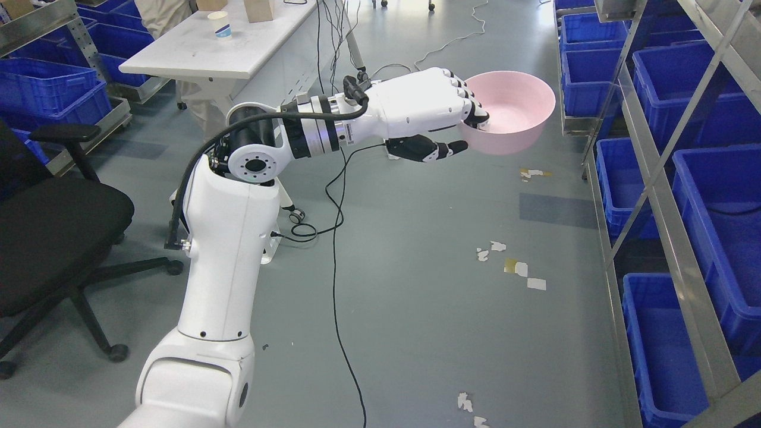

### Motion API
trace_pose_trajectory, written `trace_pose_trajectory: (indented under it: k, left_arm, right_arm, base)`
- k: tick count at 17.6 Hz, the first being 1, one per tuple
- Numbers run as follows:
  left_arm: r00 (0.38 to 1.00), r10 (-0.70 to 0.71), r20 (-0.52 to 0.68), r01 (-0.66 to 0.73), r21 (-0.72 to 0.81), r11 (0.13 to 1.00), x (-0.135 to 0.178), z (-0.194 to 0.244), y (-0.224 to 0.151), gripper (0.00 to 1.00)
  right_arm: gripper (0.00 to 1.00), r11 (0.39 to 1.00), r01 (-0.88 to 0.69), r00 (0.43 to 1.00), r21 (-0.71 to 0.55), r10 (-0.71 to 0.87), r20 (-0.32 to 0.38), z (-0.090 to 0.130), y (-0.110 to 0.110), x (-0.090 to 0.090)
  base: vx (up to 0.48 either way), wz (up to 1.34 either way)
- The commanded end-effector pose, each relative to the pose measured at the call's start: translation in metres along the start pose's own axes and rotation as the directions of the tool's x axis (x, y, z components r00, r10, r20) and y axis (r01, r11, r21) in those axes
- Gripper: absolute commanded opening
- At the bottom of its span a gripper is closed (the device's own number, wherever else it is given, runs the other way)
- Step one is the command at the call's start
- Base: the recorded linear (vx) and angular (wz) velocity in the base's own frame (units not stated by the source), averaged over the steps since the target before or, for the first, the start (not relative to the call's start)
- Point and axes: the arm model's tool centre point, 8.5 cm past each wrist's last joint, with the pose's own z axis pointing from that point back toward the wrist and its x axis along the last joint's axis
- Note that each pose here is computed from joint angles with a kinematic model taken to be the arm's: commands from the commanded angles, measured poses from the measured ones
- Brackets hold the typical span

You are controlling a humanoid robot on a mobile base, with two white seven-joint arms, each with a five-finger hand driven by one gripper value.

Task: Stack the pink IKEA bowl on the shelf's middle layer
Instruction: 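Hold the pink bowl raised in the left hand while driving to the shelf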

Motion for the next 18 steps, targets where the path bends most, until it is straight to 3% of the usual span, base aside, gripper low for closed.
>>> trace_pose_trajectory:
  k: [1,10,18]
  left_arm:
    - [1.000,0.001,-0.013,-0.001,-0.002,1.000,-0.0043,0.0074,-0.0001,0.03]
    - [1.000,0.002,-0.012,-0.002,0.000,1.000,-0.0044,0.0078,0.0002,0.03]
    - [1.000,0.001,-0.012,-0.001,0.000,1.000,-0.0041,0.0078,0.0006,0.03]
  right_arm:
    - [1.00,1.000,-0.002,1.000,-0.018,0.002,0.018,-0.0031,-0.0107,0.0058]
    - [1.00,1.000,0.001,1.000,-0.018,0.000,0.018,-0.0031,-0.0107,0.0057]
    - [1.00,1.000,-0.002,1.000,-0.018,0.002,0.018,-0.0031,-0.0107,0.0058]
  base:
    - [0.067,-0.10]
    - [0.102,0.05]
    - [0.247,-0.23]
